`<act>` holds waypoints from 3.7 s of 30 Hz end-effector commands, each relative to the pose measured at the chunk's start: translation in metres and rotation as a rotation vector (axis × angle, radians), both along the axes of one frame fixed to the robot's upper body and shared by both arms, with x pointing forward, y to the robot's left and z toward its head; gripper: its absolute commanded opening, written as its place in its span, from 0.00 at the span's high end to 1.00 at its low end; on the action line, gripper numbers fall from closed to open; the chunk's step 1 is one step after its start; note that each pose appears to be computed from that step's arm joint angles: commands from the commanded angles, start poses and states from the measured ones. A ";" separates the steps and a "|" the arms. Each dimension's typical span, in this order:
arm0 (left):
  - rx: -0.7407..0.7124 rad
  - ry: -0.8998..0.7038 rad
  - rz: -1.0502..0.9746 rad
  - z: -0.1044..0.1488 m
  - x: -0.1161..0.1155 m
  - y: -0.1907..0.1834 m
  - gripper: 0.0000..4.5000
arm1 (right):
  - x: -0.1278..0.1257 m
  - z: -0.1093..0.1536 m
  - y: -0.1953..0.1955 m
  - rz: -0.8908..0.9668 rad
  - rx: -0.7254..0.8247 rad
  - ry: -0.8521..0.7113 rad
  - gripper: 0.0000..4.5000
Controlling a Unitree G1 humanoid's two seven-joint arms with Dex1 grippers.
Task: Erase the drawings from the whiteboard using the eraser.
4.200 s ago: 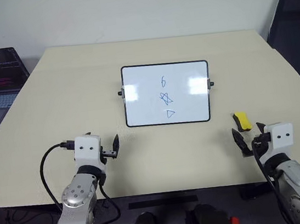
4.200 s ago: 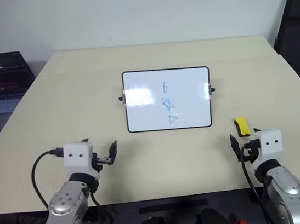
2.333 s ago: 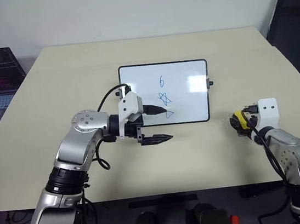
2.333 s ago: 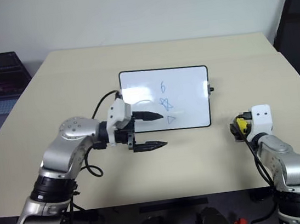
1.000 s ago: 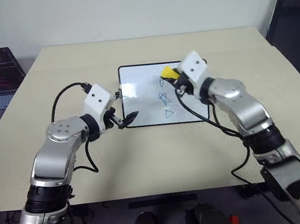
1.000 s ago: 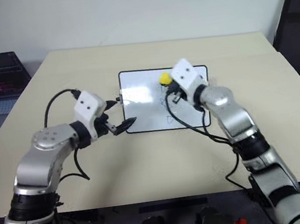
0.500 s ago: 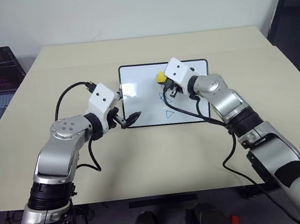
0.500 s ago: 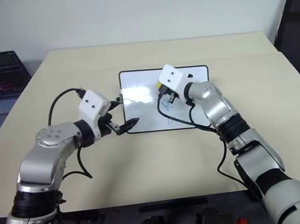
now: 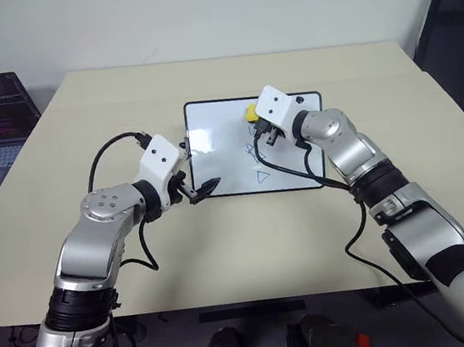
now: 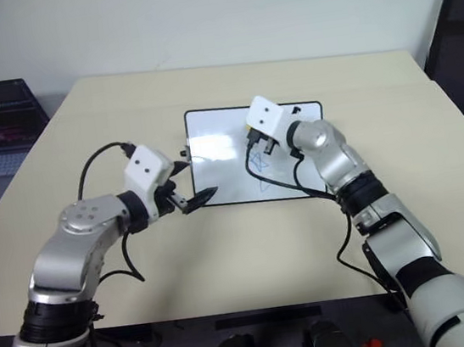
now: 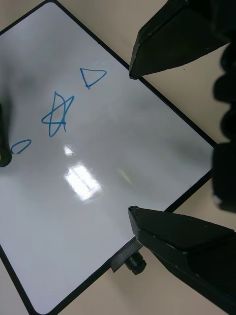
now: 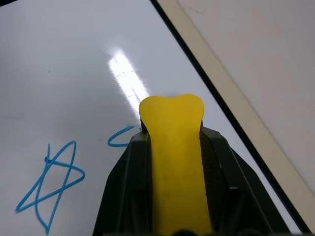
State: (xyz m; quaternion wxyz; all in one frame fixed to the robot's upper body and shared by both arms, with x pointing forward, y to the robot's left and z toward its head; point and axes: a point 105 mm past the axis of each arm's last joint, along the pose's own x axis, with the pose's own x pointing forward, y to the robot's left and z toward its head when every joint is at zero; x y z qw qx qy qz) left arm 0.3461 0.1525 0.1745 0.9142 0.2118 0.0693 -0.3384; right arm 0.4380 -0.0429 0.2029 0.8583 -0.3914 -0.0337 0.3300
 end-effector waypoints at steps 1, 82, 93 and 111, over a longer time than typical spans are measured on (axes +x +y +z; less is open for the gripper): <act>-0.008 -0.051 -0.007 0.011 -0.003 -0.001 0.00 | -0.012 -0.017 0.001 0.065 -0.082 0.076 0.78; -0.128 0.039 -0.145 -0.020 -0.026 0.009 0.00 | -0.024 -0.002 0.021 0.040 0.089 0.025 0.78; -0.133 0.040 -0.140 -0.022 -0.028 0.008 0.00 | -0.019 -0.029 0.005 0.016 -0.024 0.077 0.78; -0.144 0.047 -0.155 -0.025 -0.027 0.003 0.00 | -0.009 -0.012 -0.004 -0.048 -0.007 -0.035 0.78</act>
